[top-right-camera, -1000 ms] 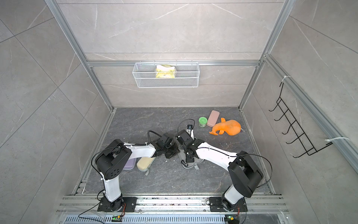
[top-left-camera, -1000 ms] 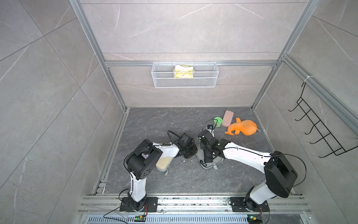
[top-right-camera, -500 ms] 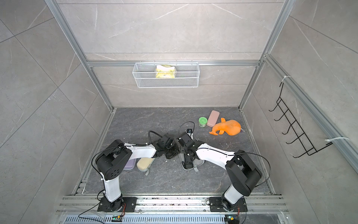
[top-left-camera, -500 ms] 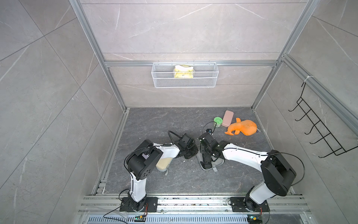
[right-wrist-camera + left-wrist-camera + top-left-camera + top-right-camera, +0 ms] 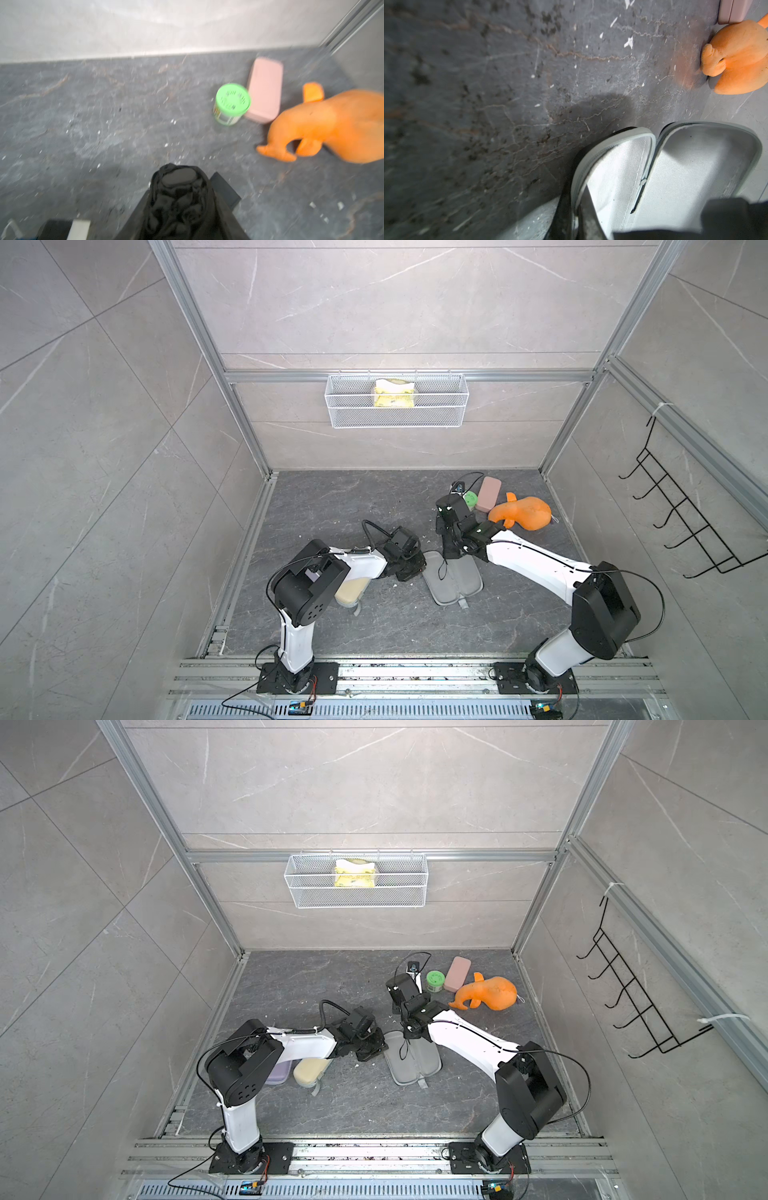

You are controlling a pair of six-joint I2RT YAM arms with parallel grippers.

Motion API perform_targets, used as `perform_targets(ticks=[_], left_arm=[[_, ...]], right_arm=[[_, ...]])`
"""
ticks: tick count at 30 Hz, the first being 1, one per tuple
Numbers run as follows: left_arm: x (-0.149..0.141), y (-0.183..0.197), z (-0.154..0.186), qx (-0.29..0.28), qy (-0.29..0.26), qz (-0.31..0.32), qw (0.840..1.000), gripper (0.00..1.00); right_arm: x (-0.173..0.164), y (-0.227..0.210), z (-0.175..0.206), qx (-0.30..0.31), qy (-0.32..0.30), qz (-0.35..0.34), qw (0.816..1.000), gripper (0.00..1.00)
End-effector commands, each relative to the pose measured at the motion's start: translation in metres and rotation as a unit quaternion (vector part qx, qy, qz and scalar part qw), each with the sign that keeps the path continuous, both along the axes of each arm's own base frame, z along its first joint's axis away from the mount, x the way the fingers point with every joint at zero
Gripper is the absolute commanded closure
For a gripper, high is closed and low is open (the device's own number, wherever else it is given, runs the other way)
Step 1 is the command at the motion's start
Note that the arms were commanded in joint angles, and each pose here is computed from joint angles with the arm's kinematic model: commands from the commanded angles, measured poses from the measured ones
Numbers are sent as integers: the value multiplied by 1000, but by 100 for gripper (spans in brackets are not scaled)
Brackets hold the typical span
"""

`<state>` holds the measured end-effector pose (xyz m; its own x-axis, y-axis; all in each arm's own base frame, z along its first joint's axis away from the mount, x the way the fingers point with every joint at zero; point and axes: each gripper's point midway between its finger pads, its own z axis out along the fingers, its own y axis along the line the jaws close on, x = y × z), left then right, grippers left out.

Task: Put umbrellas into zippered umbrella sleeves
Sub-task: Place the umbrella in the umbrella sleeve.

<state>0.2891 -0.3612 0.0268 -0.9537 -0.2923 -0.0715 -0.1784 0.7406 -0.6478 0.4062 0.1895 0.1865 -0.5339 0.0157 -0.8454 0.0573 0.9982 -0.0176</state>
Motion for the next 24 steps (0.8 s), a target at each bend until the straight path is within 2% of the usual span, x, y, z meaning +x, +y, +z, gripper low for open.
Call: perform_targets(ticks=[1,6,14,18,24], left_arm=[[4,-12,17,-16,-15,-14,1000,100],[6,-17,19,-23,-17,-15,999,100],[9,-18,19,-40,-18,4,999,100],[11,-18,18,-42,-18,10,999,100],[15,-16,17,-39,-23,20,999,100]], right_arm=[[1,-12,40,-22,-90,-36,995,94],[-7,9,11,12,-58,-19,998,96],[-62,27,-46,30,27,13,999,98],[-87,25,-74,57,86,17,994,99],[-111,21,-106,68,155,20,985,100]])
